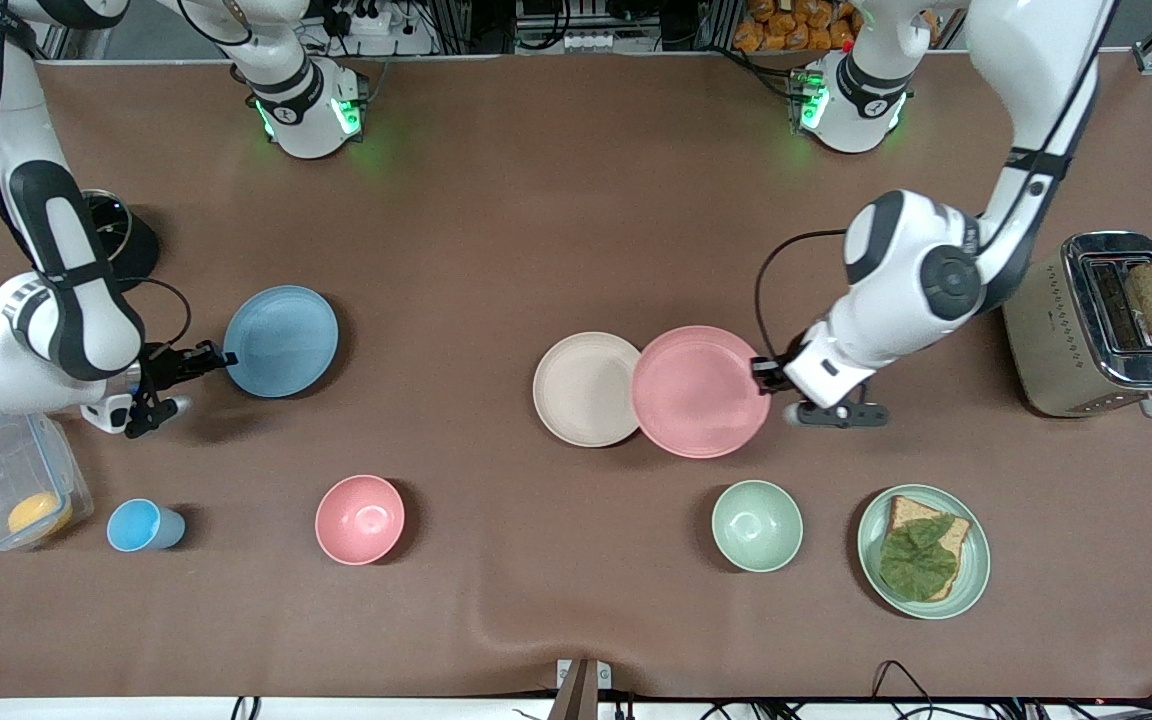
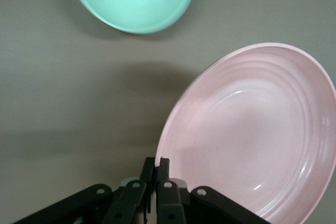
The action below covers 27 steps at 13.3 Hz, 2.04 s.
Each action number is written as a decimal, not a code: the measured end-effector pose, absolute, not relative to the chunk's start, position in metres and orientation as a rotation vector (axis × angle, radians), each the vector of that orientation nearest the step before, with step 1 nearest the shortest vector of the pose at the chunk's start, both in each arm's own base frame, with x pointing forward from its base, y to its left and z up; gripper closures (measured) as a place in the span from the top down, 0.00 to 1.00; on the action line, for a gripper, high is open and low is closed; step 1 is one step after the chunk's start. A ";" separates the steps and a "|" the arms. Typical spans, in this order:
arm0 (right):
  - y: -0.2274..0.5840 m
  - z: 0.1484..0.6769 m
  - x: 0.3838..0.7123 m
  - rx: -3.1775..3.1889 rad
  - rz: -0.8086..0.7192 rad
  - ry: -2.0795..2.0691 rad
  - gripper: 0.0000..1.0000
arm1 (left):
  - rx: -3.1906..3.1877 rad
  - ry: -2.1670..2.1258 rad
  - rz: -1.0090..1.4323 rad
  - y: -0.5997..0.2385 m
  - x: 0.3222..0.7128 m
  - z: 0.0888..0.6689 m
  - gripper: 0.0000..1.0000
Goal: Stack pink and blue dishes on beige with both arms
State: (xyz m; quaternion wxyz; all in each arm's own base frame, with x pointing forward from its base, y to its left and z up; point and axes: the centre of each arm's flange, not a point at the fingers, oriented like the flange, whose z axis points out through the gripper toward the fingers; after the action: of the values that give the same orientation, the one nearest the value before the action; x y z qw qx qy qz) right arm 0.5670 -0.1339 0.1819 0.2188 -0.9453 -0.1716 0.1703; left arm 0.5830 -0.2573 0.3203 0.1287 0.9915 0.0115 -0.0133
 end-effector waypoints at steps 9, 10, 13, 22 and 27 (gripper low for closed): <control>-0.136 0.204 0.582 -2.610 0.474 -0.468 0.03 | 2.844 0.031 -0.146 -0.340 0.552 0.237 0.05; -0.136 0.204 0.582 -2.610 0.474 -0.468 0.03 | 2.842 0.035 -0.153 -0.340 0.552 0.230 0.05; -0.136 0.204 0.582 -2.611 0.478 -0.459 0.03 | 2.839 0.036 -0.165 -0.343 0.551 0.220 0.05; -0.108 0.236 0.604 -2.628 0.557 -0.351 0.03 | 2.823 0.010 -0.169 -0.365 0.549 0.202 0.05; -0.083 0.246 0.610 -2.643 0.622 -0.268 0.03 | 2.816 0.017 -0.154 -0.366 0.554 0.203 0.05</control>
State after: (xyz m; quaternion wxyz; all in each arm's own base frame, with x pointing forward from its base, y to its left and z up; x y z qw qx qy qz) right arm 0.6102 -0.0832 0.2457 0.2052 -0.9481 -0.0961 0.2231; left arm 0.5545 -0.3657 0.2029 0.1598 0.9857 0.0060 -0.0538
